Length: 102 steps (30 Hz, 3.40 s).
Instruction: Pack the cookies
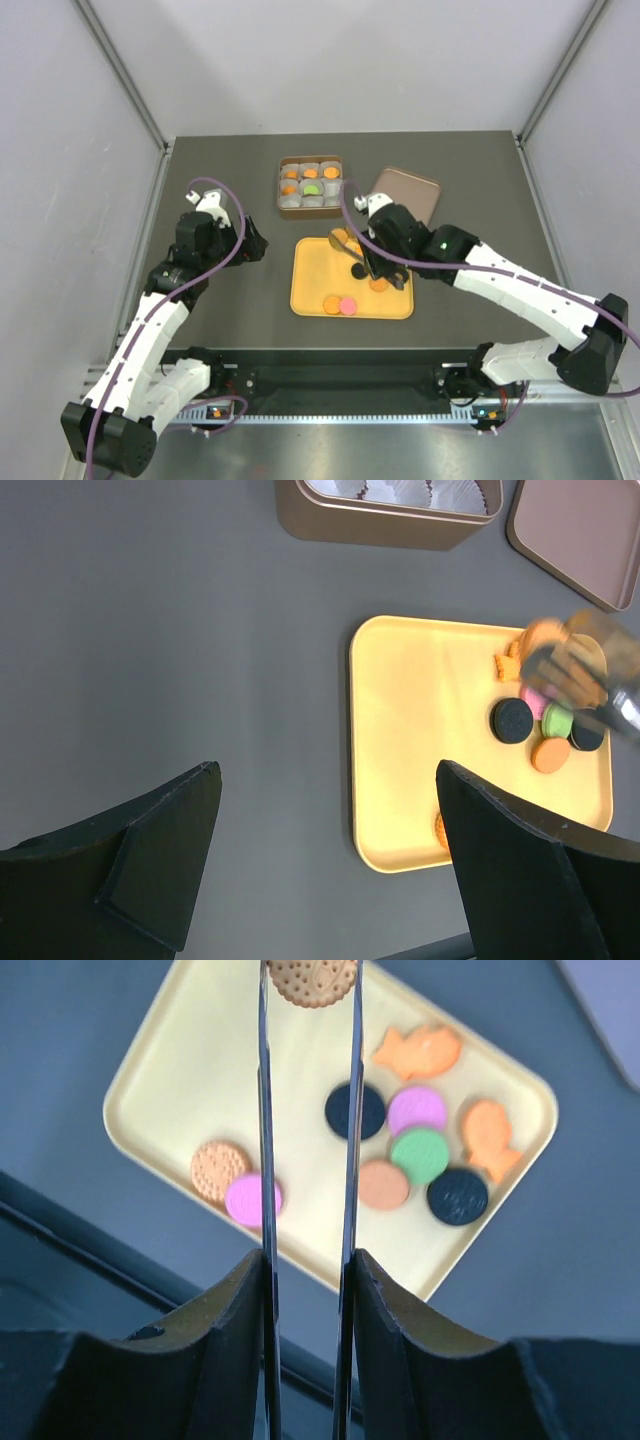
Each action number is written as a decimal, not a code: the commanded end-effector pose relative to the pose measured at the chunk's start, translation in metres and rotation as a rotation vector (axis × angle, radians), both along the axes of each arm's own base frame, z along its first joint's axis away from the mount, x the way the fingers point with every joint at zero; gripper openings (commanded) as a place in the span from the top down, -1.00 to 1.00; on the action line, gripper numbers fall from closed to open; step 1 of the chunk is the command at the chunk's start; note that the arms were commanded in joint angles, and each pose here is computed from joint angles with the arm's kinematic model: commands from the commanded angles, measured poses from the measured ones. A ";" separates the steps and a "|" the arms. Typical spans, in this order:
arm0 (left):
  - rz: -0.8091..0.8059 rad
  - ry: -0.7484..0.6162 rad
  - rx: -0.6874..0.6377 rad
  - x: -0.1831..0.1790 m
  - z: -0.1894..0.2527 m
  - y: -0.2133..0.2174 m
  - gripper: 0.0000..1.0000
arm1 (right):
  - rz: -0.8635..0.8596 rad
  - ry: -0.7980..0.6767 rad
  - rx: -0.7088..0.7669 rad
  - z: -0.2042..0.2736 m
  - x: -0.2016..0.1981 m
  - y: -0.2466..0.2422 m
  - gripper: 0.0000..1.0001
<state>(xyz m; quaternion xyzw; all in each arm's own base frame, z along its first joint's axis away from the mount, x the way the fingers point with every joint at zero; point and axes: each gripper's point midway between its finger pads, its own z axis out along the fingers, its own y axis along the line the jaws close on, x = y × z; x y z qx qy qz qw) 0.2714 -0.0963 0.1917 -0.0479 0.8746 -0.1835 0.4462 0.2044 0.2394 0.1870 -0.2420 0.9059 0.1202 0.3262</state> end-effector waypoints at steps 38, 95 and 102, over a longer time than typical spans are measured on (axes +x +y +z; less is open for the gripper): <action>0.007 -0.036 -0.003 0.006 0.007 0.001 -0.86 | -0.177 -0.117 -0.014 -0.010 0.223 0.043 0.35; 0.002 -0.034 -0.006 0.007 0.007 0.000 -0.86 | -0.196 -0.128 -0.052 -0.005 0.224 0.037 0.19; 0.002 -0.034 -0.006 0.007 0.007 0.000 -0.86 | -0.195 -0.128 -0.049 -0.005 0.223 0.038 0.17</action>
